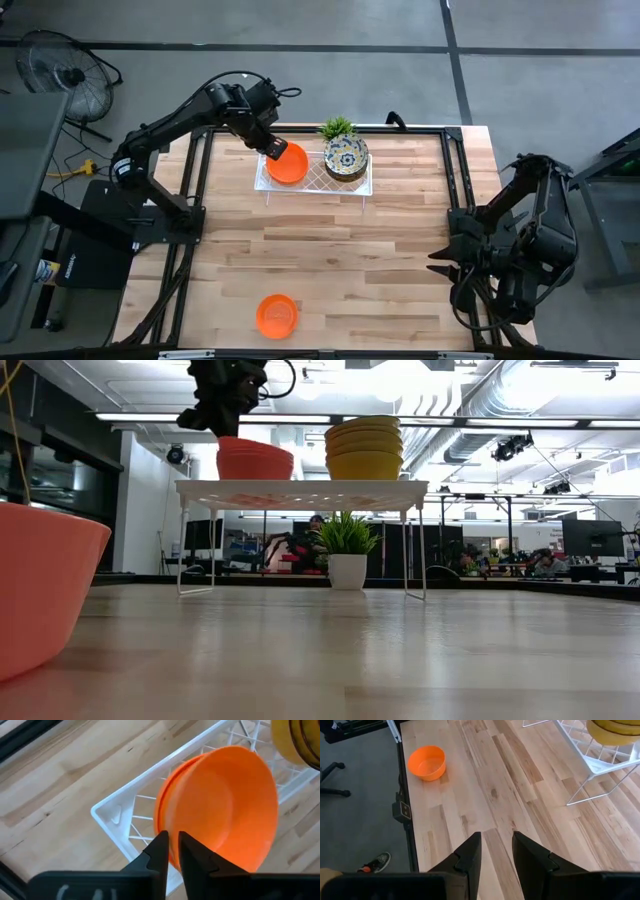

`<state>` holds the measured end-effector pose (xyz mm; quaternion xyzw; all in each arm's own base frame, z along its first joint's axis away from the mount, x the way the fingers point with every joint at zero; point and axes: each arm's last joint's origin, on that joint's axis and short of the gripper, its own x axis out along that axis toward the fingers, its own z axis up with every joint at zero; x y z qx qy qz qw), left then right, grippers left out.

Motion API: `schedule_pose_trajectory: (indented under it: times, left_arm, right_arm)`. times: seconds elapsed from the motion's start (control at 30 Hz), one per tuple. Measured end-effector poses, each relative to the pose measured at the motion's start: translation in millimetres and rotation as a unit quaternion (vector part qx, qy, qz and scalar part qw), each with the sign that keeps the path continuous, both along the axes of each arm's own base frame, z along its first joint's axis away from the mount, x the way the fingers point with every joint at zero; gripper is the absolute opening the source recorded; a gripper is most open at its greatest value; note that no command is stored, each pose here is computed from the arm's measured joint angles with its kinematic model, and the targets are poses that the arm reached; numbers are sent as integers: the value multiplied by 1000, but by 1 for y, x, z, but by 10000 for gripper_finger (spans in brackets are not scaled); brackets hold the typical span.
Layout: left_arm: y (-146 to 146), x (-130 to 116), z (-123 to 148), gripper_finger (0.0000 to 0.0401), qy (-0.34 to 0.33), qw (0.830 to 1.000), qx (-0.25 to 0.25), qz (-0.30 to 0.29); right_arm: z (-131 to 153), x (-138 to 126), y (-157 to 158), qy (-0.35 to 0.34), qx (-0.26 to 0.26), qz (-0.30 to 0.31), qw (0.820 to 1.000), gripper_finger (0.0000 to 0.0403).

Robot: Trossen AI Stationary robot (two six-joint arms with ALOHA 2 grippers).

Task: Pick & Place Mini bowls
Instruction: Stack the orange bowl on the orange bowl on the shelf

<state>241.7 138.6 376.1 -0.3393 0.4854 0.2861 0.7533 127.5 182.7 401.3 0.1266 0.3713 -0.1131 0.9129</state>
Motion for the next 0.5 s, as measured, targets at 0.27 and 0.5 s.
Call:
schedule_pose_trajectory:
  times: [0.27,0.5]
  left_arm:
    - [0,0,0,90,3,1000,8,-18]
    - [0,-4,25,112,-11,996,74,-43]
  right_arm:
    - [-1,-1,1,15,13,6,1000,98]
    - [-1,-1,1,19,26,-4,999,98]
